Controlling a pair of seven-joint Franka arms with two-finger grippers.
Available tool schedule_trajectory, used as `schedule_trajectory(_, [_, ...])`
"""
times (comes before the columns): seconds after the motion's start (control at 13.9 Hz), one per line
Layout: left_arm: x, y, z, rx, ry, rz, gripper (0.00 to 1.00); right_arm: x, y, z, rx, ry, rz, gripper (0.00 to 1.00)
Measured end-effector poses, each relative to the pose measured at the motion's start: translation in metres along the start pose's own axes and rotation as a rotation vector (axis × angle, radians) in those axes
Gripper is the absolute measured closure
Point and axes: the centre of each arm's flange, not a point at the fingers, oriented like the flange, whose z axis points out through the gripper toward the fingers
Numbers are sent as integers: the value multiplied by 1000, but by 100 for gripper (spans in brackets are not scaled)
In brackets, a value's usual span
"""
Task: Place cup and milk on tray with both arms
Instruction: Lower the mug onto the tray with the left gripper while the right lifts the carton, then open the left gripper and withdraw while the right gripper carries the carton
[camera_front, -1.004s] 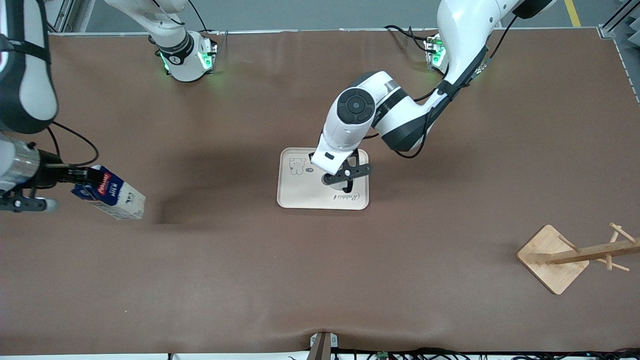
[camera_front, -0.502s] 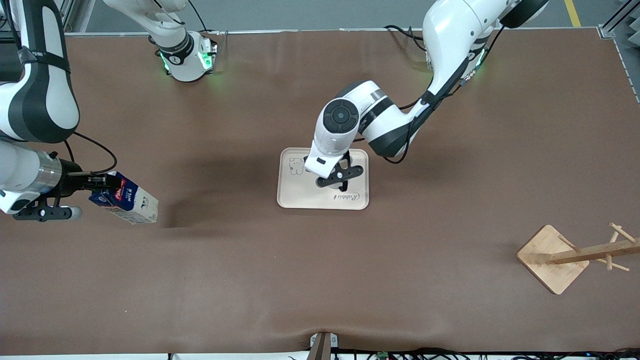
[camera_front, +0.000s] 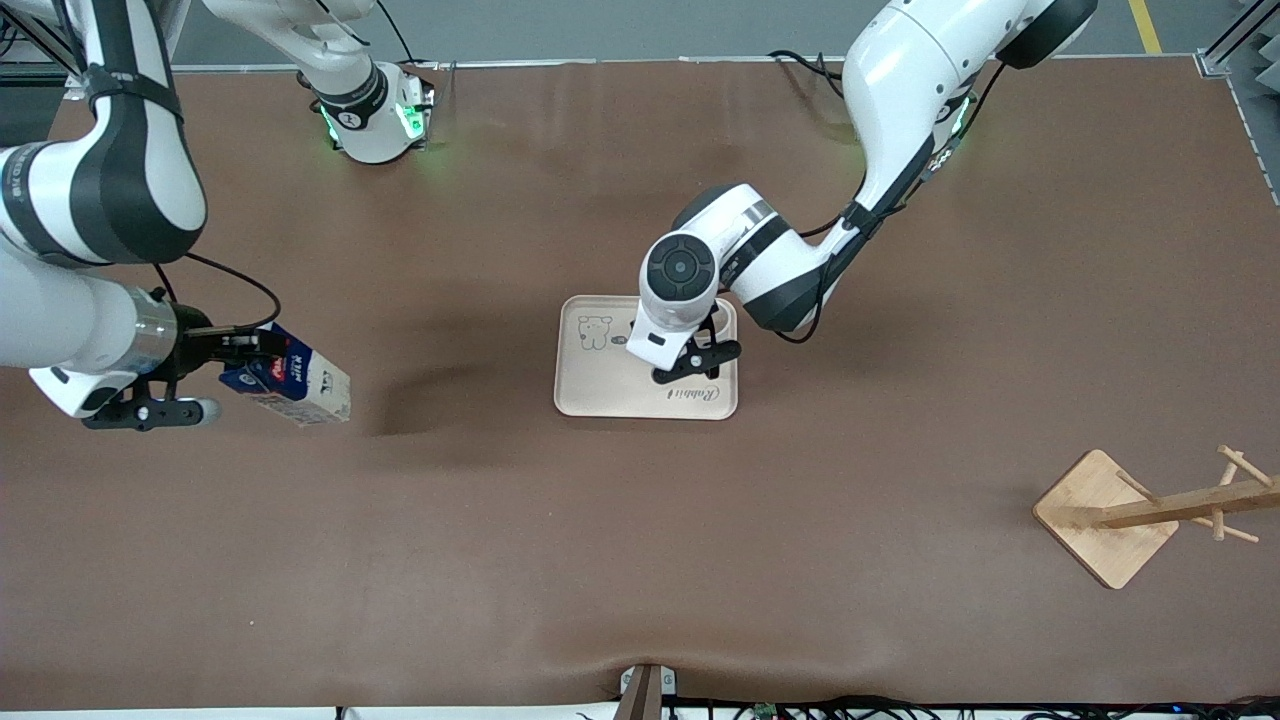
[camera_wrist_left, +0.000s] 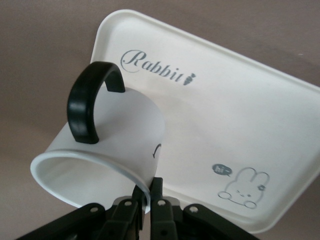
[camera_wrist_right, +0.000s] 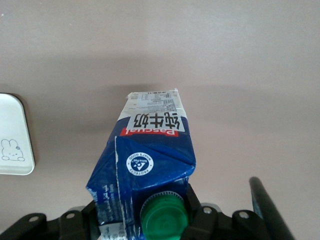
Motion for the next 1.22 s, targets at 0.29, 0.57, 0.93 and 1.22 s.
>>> schedule_trajectory(0.29, [7, 0, 21, 23, -38, -25, 93, -2, -18, -4, -14, 4, -21, 41])
schedule_trajectory(0.57, [7, 0, 22, 19, -55, -37, 87, 0, -44, 5, -25, -12, -28, 41])
schedule_trajectory(0.93, [9, 1, 21, 15, -53, -39, 53, -8, -143, 30, -66, -24, 12, 41])
schedule_trajectory(1.22, [22, -4, -20, -27, -17, -59, 16, -13, -200, 47, -59, 5, 85, 41])
